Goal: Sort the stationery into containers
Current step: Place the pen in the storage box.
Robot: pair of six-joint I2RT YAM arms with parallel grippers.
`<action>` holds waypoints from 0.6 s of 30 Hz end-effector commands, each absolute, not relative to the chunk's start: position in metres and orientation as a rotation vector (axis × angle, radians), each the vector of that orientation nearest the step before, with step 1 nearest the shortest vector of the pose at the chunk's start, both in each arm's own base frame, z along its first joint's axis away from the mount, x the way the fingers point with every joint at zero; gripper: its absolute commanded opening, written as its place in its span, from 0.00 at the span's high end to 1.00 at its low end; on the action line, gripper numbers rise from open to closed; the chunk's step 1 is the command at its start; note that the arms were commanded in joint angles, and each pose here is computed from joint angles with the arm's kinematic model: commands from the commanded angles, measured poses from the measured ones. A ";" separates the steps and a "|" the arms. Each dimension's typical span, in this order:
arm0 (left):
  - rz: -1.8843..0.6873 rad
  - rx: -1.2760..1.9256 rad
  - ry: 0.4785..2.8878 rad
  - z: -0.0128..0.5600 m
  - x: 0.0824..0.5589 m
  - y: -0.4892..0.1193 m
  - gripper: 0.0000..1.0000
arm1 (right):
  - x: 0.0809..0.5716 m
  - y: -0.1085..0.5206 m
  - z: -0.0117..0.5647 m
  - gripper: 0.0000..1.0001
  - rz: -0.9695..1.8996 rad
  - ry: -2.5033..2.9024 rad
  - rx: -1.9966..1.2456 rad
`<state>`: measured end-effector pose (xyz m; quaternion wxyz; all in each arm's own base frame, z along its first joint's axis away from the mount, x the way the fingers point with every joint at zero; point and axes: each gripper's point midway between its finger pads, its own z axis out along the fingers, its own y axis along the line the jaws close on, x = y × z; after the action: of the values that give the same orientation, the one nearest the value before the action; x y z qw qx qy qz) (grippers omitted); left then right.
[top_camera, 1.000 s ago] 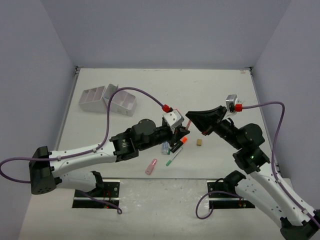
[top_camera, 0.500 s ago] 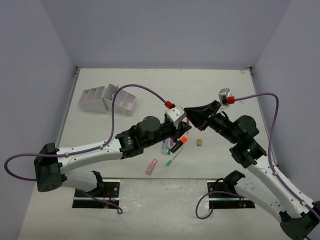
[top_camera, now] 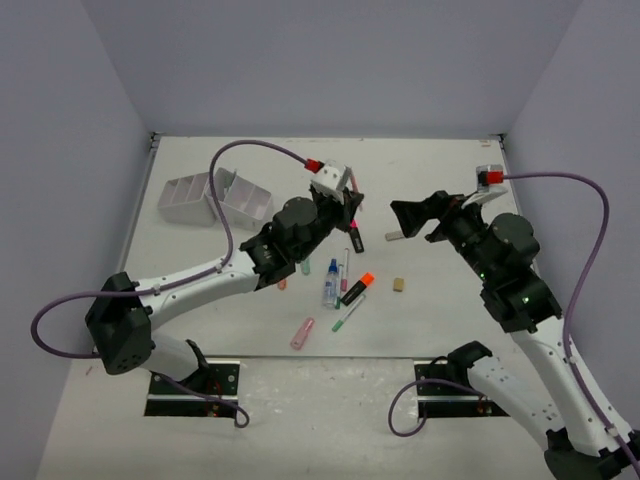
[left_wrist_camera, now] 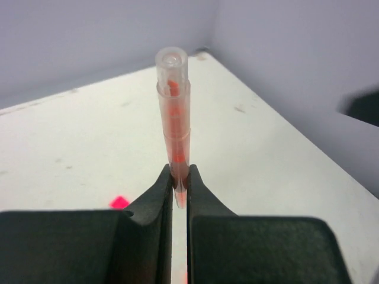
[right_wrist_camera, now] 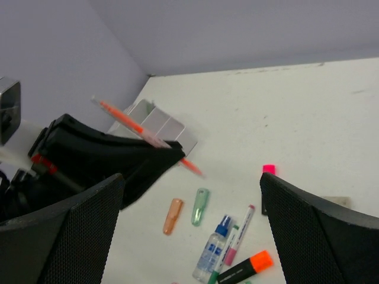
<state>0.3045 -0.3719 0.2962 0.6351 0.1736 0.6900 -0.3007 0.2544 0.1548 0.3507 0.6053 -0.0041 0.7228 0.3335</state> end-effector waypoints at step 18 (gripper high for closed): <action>0.305 -0.706 1.637 0.253 0.490 -0.011 1.00 | 0.230 0.128 0.318 0.01 0.687 1.638 -0.010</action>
<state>0.5011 -0.0311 0.2555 0.6151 -0.2666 0.7324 0.1193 0.2333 0.1251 0.3033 0.6132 0.0137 0.7360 0.2867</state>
